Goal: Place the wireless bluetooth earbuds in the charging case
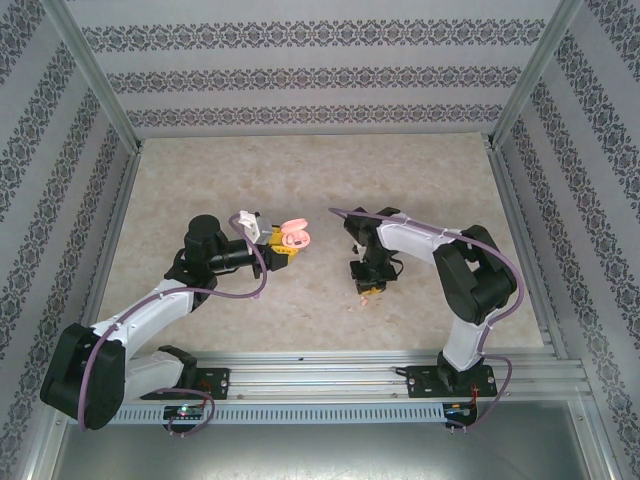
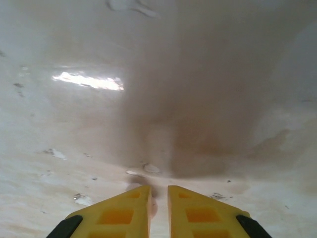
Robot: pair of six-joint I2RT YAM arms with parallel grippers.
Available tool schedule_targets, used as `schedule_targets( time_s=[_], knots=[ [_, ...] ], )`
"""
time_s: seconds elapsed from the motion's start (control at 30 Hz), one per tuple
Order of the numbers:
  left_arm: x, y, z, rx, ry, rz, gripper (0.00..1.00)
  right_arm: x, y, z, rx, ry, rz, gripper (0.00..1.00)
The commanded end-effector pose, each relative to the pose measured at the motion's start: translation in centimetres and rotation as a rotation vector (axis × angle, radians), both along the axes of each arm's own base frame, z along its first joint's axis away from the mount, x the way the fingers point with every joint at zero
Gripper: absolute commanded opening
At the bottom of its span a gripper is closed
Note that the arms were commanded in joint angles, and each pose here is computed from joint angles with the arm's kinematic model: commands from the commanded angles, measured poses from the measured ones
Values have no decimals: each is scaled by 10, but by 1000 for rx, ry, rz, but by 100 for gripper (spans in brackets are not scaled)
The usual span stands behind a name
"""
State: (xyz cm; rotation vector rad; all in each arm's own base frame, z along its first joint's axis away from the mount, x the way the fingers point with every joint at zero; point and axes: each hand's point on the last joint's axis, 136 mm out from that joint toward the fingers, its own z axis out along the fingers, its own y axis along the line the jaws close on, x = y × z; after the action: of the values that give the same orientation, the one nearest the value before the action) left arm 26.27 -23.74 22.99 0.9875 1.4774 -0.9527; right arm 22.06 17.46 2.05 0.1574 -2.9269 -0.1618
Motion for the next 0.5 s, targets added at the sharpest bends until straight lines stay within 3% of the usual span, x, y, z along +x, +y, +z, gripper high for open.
schedule_targets(
  time_s=[0.0,0.23,0.47],
  knots=[
    [-5,-2,3,4,-32,-16,14,-8,-14,2,-33,1,-53,17],
    [-4,-2,3,5,-37,-19,14,-38,-20,-5,12,47,-157,16],
    [-3,-4,5,-5,-40,-25,14,-48,1,-4,49,37,-116,16]
  ],
)
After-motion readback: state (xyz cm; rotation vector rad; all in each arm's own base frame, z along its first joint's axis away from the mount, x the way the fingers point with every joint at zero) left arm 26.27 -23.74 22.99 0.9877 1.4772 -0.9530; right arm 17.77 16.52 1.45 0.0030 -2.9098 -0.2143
